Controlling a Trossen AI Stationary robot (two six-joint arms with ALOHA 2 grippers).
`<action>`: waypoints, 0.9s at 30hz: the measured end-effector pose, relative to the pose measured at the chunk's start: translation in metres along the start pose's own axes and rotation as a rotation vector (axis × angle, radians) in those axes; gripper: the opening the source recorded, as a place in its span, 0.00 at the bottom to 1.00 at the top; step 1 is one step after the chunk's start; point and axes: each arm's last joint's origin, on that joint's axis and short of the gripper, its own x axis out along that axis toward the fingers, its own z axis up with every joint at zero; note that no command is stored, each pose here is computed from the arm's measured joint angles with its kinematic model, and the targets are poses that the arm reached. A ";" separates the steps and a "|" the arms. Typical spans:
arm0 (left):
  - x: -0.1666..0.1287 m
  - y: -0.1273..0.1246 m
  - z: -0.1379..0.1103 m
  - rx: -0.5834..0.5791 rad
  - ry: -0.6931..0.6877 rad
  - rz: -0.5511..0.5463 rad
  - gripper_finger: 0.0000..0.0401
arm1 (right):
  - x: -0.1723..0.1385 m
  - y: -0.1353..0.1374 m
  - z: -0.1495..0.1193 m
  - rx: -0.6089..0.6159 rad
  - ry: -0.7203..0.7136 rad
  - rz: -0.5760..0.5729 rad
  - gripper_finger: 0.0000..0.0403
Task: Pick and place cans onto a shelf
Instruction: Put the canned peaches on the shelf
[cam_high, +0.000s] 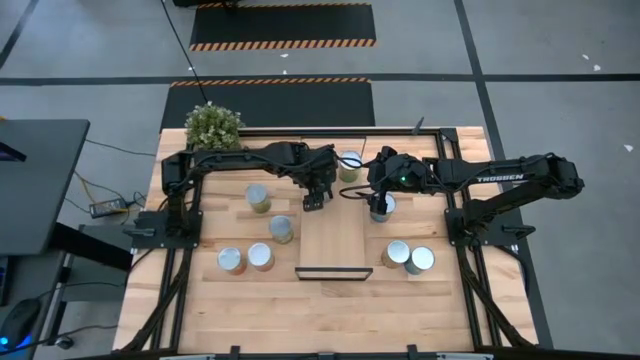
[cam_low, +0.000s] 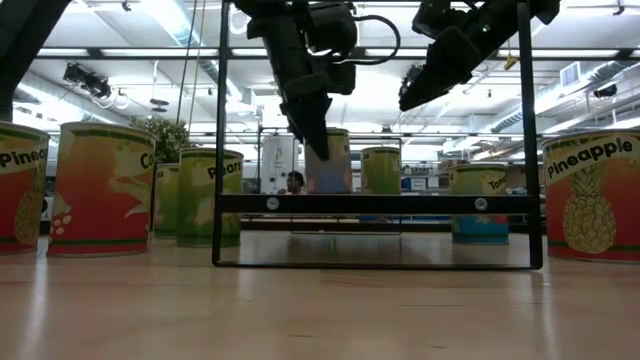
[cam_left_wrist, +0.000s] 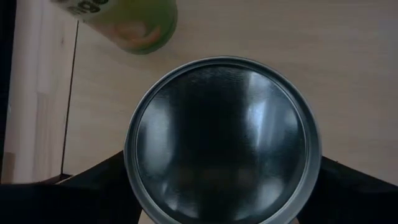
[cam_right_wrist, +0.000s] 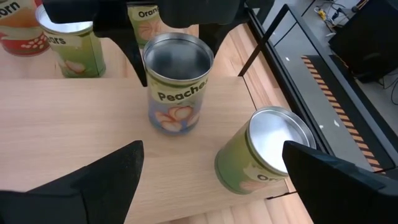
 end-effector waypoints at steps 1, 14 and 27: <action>0.000 0.000 0.000 0.012 -0.002 0.000 0.79 | 0.000 0.000 0.000 0.000 0.000 0.000 0.97; -0.001 -0.005 0.000 0.065 0.017 0.096 0.98 | 0.000 0.001 0.001 0.002 -0.018 0.032 0.97; -0.006 0.000 -0.001 0.151 0.069 0.332 0.96 | 0.000 0.001 0.001 0.002 -0.018 0.032 0.97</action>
